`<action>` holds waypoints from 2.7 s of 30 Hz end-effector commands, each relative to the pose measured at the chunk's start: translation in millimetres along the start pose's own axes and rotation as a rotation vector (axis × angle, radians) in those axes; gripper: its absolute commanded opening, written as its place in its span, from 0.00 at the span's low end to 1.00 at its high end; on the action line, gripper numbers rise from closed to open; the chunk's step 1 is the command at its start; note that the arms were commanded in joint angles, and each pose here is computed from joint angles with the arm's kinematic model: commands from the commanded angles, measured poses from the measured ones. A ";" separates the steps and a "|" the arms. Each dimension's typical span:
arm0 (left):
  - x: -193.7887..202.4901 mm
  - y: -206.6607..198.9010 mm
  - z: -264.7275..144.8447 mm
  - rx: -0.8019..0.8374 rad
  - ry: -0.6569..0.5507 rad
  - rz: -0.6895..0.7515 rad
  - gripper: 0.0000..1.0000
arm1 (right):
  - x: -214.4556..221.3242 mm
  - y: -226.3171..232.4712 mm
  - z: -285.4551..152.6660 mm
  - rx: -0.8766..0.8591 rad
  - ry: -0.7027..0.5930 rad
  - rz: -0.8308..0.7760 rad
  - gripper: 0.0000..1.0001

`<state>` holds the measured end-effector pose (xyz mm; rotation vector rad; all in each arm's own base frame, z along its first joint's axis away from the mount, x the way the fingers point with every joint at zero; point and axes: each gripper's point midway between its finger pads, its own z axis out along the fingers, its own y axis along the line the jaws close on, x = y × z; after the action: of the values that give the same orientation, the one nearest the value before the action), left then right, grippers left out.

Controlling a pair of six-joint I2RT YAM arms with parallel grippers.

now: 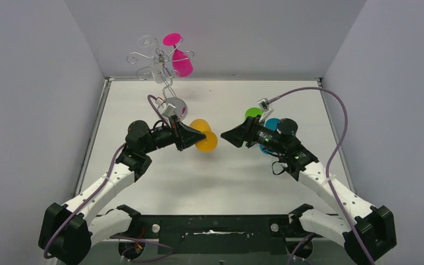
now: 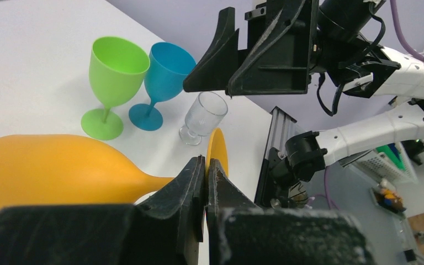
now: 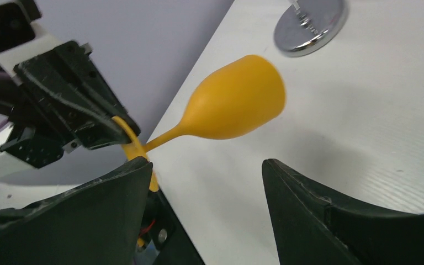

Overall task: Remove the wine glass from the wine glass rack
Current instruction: Place the wine glass at the center of the board.

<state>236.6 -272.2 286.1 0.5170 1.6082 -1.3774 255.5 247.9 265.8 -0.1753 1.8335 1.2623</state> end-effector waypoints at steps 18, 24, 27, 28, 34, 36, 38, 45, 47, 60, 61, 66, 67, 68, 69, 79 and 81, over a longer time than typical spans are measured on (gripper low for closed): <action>12.4 -22.3 1.0 0.137 0.051 -0.113 0.25 | 8.0 79.3 25.7 -0.376 0.061 -0.066 0.00; 36.0 -18.0 -4.8 0.119 0.139 -0.192 0.28 | 9.1 75.0 23.2 -0.358 0.049 -0.094 0.00; 30.7 -16.2 -3.9 0.100 0.102 -0.208 0.16 | 10.8 79.8 22.7 -0.390 0.066 -0.105 0.00; 29.0 -14.9 -2.9 0.091 0.095 -0.218 0.16 | 10.4 79.3 23.3 -0.387 0.065 -0.104 0.00; 37.7 -11.6 -0.6 0.090 0.148 -0.265 0.40 | 6.8 76.9 20.1 -0.361 0.036 -0.118 0.00; 42.2 -8.4 -1.1 0.071 0.173 -0.274 0.41 | 6.8 73.4 19.2 -0.335 0.032 -0.121 0.00; 48.1 -3.0 -2.9 0.040 0.189 -0.282 0.42 | 5.3 69.1 18.6 -0.304 0.022 -0.127 0.00; 42.2 11.2 -1.8 -0.055 0.201 -0.280 0.46 | -5.8 60.0 13.1 -0.231 -0.058 -0.148 0.00; 40.5 9.8 -0.8 -0.044 0.197 -0.281 0.46 | -4.8 61.0 12.9 -0.237 -0.050 -0.151 0.00; 17.5 -24.3 7.8 0.174 0.119 -0.293 0.23 | 10.3 75.5 20.1 -0.347 0.061 -0.137 0.01; 19.6 -22.8 7.7 0.170 0.130 -0.289 0.15 | 10.1 76.7 19.8 -0.352 0.060 -0.139 0.01; 34.9 -12.8 4.9 0.126 0.197 -0.241 0.00 | 1.6 71.8 15.8 -0.302 0.005 -0.167 0.14; 36.3 -12.1 3.7 0.122 0.205 -0.216 0.00 | -1.2 67.7 15.0 -0.272 -0.011 -0.174 0.26; 38.7 -11.4 1.7 0.119 0.212 -0.185 0.00 | -4.5 62.9 13.7 -0.237 -0.030 -0.187 0.36; 41.0 -11.0 -0.5 0.118 0.215 -0.153 0.00 | -8.5 55.5 12.6 -0.188 -0.049 -0.199 0.45; 68.4 -3.4 -25.4 0.103 0.284 0.063 0.00 | -60.3 -21.2 -27.9 0.348 -0.266 -0.285 0.75; 66.5 -10.8 -29.2 0.166 0.287 0.081 0.00 | -66.4 -26.2 -36.9 0.396 -0.302 -0.272 0.76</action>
<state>195.2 -269.3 231.9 0.7505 1.7751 -1.4390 269.8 224.2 280.4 -0.1664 1.7387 0.8954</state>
